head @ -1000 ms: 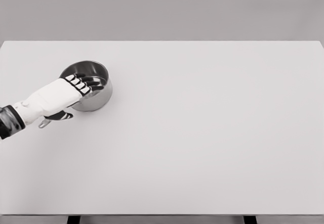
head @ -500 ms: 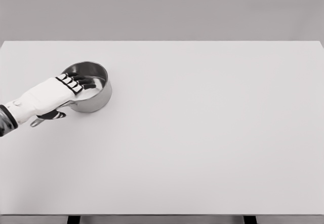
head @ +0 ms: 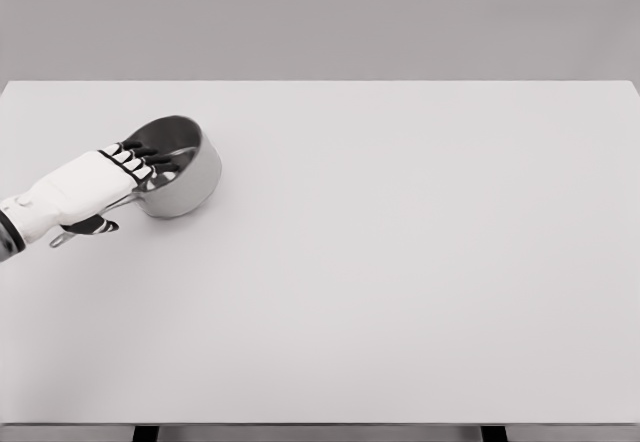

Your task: Rotate pot handle

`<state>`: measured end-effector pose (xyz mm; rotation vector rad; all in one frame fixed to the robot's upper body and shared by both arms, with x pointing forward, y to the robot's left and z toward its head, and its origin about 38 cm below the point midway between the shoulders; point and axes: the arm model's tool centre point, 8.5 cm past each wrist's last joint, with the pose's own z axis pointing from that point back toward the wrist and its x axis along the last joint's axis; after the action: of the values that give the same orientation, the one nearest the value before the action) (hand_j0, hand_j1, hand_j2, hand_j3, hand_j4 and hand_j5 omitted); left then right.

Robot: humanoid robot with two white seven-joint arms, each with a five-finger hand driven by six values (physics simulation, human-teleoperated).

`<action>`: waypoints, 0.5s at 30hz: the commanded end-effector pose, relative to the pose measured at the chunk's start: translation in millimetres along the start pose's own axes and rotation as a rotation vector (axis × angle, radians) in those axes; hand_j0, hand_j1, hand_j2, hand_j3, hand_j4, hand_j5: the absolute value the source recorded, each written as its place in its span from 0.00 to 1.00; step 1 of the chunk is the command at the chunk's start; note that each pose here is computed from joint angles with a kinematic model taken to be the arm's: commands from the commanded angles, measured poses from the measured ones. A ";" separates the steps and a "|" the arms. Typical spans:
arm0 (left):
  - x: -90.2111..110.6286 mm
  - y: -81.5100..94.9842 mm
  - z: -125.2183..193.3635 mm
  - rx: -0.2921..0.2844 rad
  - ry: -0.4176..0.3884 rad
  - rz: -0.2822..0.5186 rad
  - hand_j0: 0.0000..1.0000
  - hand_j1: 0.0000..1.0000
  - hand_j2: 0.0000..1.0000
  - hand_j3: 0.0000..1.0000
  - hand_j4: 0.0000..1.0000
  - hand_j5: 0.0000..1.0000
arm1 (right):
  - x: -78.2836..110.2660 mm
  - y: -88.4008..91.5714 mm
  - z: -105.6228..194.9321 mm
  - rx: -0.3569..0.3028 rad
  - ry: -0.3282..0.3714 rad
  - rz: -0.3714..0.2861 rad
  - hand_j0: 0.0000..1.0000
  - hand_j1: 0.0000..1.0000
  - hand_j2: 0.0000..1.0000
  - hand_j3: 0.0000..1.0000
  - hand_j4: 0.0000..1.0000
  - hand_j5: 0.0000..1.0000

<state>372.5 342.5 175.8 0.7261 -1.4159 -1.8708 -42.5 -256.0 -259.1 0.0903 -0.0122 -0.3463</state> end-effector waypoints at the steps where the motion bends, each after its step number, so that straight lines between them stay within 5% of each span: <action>1: -2.8 1.7 2.6 0.006 0.009 0.003 1.00 1.00 1.00 1.00 1.00 1.00 | 0.0 0.0 0.0 0.000 0.000 0.000 1.00 1.00 1.00 1.00 1.00 1.00; 15: -6.6 4.5 5.9 0.014 0.022 0.001 1.00 1.00 1.00 1.00 1.00 1.00 | 0.0 0.0 0.0 0.000 0.000 0.000 1.00 1.00 1.00 1.00 1.00 1.00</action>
<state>372.8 348.7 180.0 0.7472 -1.4132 -1.8565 -42.5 -256.0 -259.1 0.0903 -0.0122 -0.3463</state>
